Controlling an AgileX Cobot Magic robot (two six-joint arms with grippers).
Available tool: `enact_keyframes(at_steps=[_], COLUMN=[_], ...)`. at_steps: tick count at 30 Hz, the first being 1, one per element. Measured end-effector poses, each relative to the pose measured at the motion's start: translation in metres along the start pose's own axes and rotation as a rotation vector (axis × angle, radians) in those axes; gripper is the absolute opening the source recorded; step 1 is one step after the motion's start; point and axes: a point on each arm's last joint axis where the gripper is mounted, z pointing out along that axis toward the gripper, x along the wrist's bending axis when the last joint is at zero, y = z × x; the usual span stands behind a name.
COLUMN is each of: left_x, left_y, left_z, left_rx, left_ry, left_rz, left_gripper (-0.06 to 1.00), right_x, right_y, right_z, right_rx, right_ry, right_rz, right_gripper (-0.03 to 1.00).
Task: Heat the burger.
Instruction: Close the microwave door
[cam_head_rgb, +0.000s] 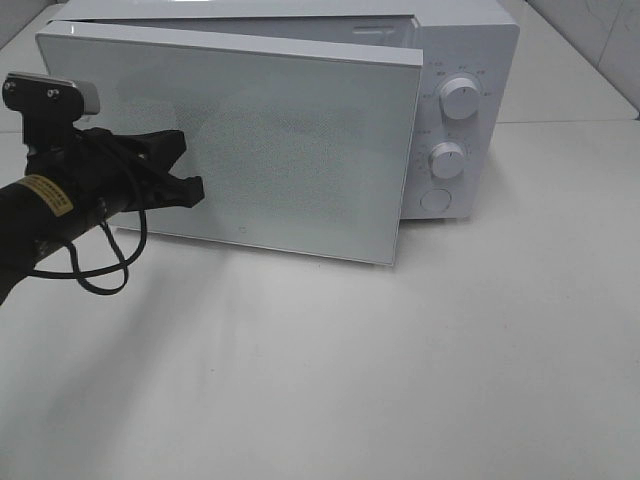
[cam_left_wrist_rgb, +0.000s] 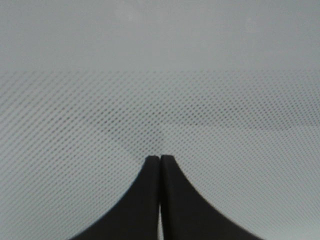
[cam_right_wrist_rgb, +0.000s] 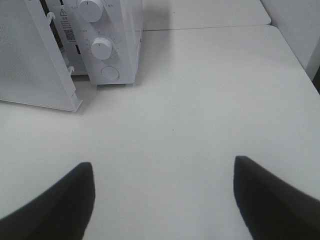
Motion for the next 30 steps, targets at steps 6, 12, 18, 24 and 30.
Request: enact_keyframes(at_steps=[6, 12, 18, 24, 30], left_x=[-0.006, -0.007, -0.014, -0.023, -0.031], left_y=[0.002, 0.001, -0.002, -0.002, 0.001], left_z=[0.014, 0.024, 0.032, 0.039, 0.048], left_rx=[-0.011, -0.003, 0.029, 0.073, 0.091], left_ry=[0.035, 0.078, 0.058, 0.042, 0.015], left_rz=[0.011, 0.000, 0.003, 0.003, 0.054], left_gripper=[0.00, 0.00, 0.00, 0.00, 0.00], right_x=[0.000, 0.000, 0.000, 0.000, 0.000], right_y=[0.000, 0.000, 0.000, 0.000, 0.000], right_z=[0.000, 0.000, 0.000, 0.000, 0.000], right_rx=[0.000, 0.000, 0.000, 0.000, 0.000], right_ry=[0.000, 0.000, -0.001, -0.001, -0.001], right_rz=[0.000, 0.000, -0.001, -0.001, -0.001], right_gripper=[0.76, 0.76, 0.76, 0.76, 0.76])
